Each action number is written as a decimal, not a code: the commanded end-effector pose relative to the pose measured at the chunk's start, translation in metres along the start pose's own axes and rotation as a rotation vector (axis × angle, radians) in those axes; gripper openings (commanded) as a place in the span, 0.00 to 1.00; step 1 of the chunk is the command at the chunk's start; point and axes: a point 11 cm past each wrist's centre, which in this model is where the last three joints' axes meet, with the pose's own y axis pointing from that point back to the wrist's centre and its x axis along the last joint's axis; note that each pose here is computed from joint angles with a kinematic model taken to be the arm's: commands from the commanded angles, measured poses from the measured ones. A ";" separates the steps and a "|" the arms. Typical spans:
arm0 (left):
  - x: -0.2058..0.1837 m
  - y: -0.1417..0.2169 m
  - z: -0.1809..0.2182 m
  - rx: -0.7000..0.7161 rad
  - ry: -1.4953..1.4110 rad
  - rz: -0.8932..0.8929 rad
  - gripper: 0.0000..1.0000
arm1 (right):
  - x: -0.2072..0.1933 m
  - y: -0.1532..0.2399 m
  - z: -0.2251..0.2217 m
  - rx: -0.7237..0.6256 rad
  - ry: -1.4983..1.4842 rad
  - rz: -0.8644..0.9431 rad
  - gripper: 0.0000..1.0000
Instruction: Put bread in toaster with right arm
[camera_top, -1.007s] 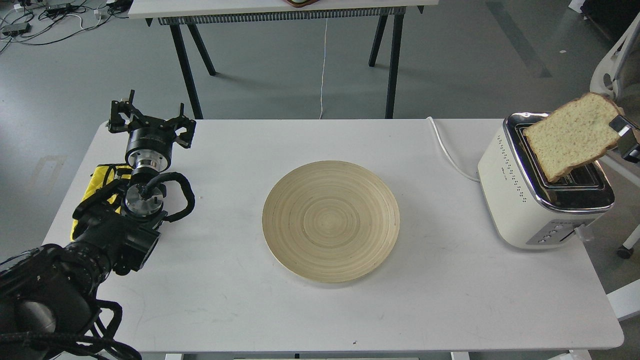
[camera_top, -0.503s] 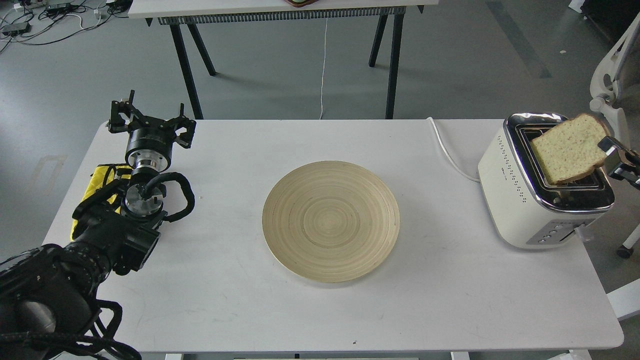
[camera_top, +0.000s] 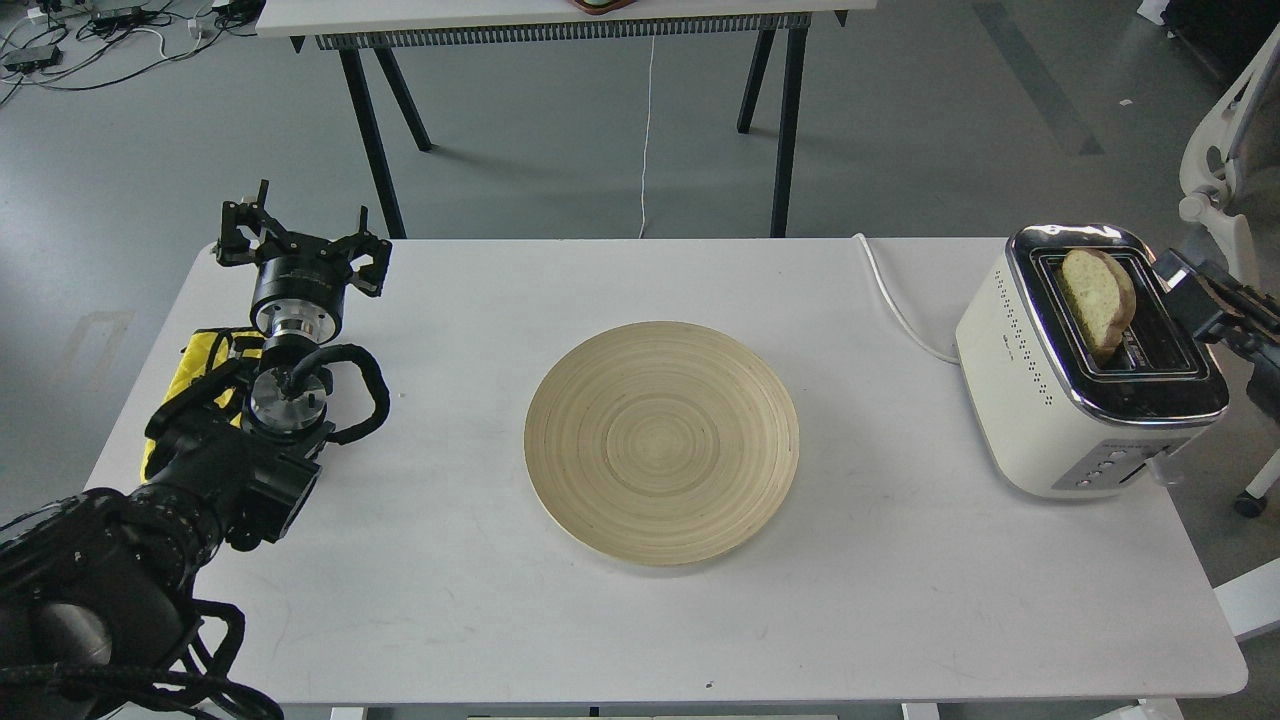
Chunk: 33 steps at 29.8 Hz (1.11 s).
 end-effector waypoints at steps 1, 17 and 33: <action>0.000 0.000 0.000 0.000 0.000 0.000 1.00 | 0.019 -0.015 -0.037 0.050 -0.217 0.100 0.99; 0.000 0.000 0.000 0.000 0.000 0.000 1.00 | -0.107 -0.106 -0.155 0.285 -1.350 -0.129 0.99; 0.000 0.000 0.000 0.001 -0.001 0.000 1.00 | -0.130 -0.117 -0.101 0.324 -1.749 -0.120 0.99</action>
